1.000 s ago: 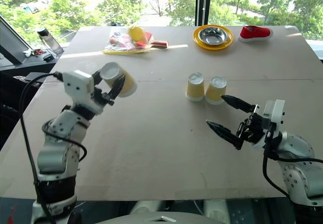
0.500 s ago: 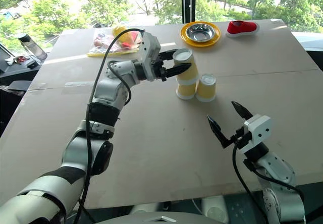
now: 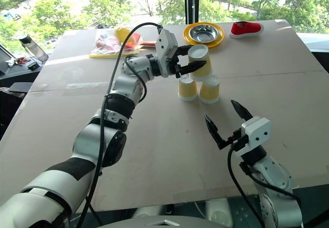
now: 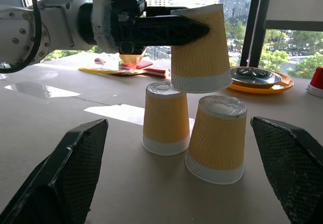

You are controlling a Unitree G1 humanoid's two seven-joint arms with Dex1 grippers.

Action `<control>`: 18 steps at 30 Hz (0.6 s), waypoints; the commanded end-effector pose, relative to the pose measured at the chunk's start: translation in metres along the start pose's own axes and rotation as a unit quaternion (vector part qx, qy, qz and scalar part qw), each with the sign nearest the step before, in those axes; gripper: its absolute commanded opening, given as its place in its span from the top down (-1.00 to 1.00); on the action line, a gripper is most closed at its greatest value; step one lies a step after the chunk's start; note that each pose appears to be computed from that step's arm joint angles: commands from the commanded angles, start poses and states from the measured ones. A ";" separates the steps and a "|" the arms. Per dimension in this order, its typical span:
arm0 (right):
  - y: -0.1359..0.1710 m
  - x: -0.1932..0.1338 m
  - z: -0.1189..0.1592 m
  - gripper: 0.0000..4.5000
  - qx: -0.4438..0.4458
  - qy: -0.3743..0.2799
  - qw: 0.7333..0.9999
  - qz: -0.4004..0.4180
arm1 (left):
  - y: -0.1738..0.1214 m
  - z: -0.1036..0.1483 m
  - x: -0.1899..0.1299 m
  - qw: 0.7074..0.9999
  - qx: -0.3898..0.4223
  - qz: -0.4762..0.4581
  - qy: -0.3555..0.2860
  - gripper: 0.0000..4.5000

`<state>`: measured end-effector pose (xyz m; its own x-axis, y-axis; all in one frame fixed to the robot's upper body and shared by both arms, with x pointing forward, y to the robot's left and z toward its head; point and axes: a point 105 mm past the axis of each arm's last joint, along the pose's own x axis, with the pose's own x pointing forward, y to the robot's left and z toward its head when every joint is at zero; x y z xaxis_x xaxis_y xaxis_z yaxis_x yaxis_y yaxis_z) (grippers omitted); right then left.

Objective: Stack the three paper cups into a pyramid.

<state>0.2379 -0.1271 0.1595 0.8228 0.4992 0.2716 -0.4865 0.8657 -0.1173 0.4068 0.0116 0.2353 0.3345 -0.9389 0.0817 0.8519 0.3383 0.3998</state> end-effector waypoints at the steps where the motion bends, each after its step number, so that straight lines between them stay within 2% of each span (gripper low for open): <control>1: 0.003 0.004 0.013 -1.00 -0.010 -0.026 1.000 0.005 | 0.004 0.012 0.006 0.999 0.031 0.002 -0.007 -0.10; 10: 0.004 0.006 0.018 -1.00 -0.009 -0.037 0.999 0.010 | 0.008 0.006 0.006 0.999 0.036 0.015 0.013 -0.10; 11: 0.004 0.006 0.018 -1.00 -0.009 -0.037 0.999 0.011 | 0.009 0.006 0.006 0.999 0.037 0.017 0.013 -0.54; 12: 0.004 0.006 0.018 -1.00 -0.009 -0.037 0.999 0.011 | 0.010 0.006 0.006 0.999 0.036 0.018 0.014 -0.68; 13: 0.004 0.006 0.018 -1.00 -0.009 -0.037 0.999 0.012 | 0.010 0.007 0.006 0.999 0.036 0.018 0.014 -0.90; 14: 0.004 0.006 0.018 -1.00 -0.009 -0.037 0.999 0.012 | 0.010 0.008 0.005 0.999 0.035 0.017 0.013 -0.95; 18: 0.005 0.005 0.016 -1.00 -0.009 -0.036 0.999 0.015 | 0.013 0.014 0.004 0.999 0.025 0.022 0.001 -0.95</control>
<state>0.2402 -0.1228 0.1649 0.8078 0.5135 0.2895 -0.5006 0.8569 -0.1232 0.4152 0.0109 0.2277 0.3822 -0.9234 0.0357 0.8377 0.3626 0.4084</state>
